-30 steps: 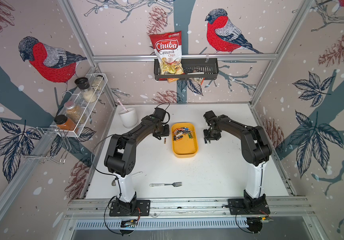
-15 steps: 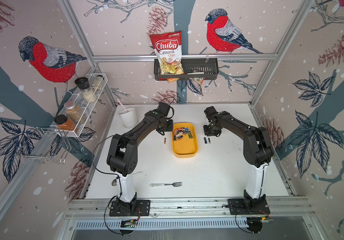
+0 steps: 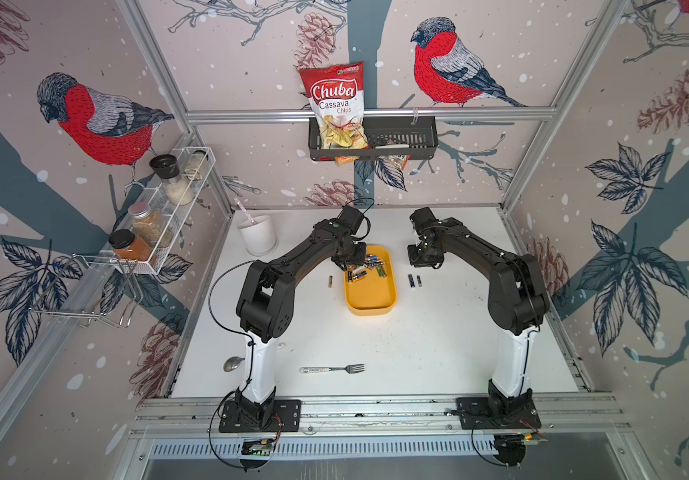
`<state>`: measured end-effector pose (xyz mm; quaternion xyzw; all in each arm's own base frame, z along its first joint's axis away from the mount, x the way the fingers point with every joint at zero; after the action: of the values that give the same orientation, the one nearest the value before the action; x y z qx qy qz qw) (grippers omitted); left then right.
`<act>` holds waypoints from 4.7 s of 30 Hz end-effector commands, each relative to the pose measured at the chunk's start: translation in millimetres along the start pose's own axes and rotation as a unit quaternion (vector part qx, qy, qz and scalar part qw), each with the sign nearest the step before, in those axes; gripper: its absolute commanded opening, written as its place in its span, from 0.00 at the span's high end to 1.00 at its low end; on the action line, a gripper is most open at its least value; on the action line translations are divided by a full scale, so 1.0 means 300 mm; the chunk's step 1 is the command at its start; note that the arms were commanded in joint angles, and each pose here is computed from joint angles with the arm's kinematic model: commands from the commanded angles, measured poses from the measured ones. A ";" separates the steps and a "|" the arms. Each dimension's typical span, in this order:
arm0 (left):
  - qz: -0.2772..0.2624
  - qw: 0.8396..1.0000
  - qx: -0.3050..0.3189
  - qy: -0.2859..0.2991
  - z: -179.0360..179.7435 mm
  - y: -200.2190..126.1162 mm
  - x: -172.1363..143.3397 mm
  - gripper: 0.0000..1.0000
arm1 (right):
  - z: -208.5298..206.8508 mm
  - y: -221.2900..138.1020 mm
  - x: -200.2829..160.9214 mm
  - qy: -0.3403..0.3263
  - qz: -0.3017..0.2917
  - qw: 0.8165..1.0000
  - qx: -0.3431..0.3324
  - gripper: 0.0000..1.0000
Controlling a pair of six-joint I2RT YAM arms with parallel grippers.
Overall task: Take the batteries out of the storage box
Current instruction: Pick up the battery from the storage box, then place the battery at the center of the board.
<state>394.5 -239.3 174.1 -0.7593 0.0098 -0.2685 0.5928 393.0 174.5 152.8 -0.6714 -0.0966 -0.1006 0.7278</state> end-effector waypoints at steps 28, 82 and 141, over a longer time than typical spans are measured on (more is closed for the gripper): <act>0.071 0.993 0.037 0.083 -0.042 0.178 -0.021 0.57 | -0.019 -0.020 -0.016 0.002 0.008 1.000 -0.003 0.73; 0.087 0.994 0.031 0.061 -0.042 0.197 -0.043 0.83 | 0.002 -0.030 -0.008 0.003 0.006 1.000 0.014 0.73; 0.041 0.996 0.051 -0.058 0.318 -0.023 -0.213 0.83 | 0.074 -0.058 0.007 -0.013 0.000 1.000 0.024 0.73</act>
<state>373.5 -129.8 145.9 -0.7391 -0.0055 -0.1902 0.6462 390.9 195.8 172.0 -0.6494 -0.1131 -0.0898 0.7466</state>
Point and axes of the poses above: each gripper's point midway between its finger pads, its own y axis out along the fingers, its own z axis along the line the jaws close on, x = y × z, the point moved 8 cm from there along -y, back along the fingers, and after that the axes turned 11 degrees about y, right-handed, at the moved point
